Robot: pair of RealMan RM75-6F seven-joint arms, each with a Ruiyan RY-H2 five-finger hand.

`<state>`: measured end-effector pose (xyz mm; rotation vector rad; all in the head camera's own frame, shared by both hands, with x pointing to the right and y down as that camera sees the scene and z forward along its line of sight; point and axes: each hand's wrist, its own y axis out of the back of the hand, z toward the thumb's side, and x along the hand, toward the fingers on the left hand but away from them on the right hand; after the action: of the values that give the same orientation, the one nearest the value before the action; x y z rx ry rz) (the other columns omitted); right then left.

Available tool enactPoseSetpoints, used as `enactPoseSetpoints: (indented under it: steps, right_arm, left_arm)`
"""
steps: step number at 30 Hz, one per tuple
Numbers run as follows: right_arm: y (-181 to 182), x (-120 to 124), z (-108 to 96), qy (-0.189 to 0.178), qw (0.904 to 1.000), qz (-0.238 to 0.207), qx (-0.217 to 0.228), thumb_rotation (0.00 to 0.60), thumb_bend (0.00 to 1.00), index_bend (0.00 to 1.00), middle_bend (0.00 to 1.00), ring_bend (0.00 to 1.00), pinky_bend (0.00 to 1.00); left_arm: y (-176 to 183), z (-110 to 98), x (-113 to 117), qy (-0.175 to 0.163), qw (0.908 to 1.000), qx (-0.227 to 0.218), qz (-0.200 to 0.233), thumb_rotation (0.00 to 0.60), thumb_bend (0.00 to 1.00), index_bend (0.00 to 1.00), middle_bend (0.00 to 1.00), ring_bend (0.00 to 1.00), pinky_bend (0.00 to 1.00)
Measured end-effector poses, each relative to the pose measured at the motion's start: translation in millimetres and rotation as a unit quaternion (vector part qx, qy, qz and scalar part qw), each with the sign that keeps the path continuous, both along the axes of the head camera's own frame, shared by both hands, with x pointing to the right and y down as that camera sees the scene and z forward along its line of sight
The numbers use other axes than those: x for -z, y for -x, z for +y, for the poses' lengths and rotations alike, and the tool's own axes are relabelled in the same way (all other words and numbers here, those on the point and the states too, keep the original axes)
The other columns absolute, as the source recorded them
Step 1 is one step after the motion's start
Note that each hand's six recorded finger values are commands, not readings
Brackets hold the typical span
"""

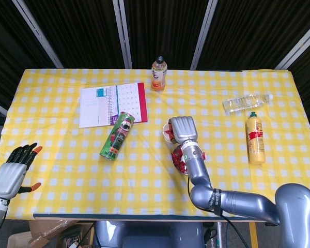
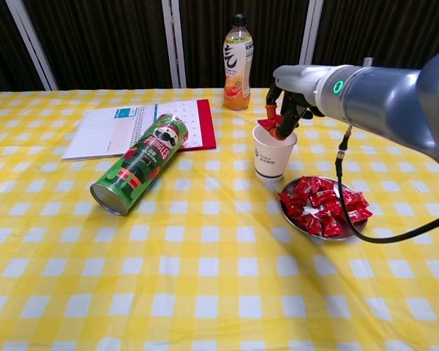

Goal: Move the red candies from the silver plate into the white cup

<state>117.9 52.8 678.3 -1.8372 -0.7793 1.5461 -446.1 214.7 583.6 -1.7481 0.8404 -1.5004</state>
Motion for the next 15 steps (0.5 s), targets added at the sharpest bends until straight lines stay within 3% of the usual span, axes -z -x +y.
enactPoseSetpoints:
  steps: [15]
  right_arm:
    - [11.9, -9.5, -1.6, -0.01, 0.9998, 0.004, 0.014, 0.6, 0.42, 0.44, 0.8, 0.84, 0.85]
  left_arm:
    - [0.2, -0.9, -0.6, 0.008, 0.9999, 0.006, 0.004, 0.6, 0.03, 0.0, 0.0, 0.0, 0.0]
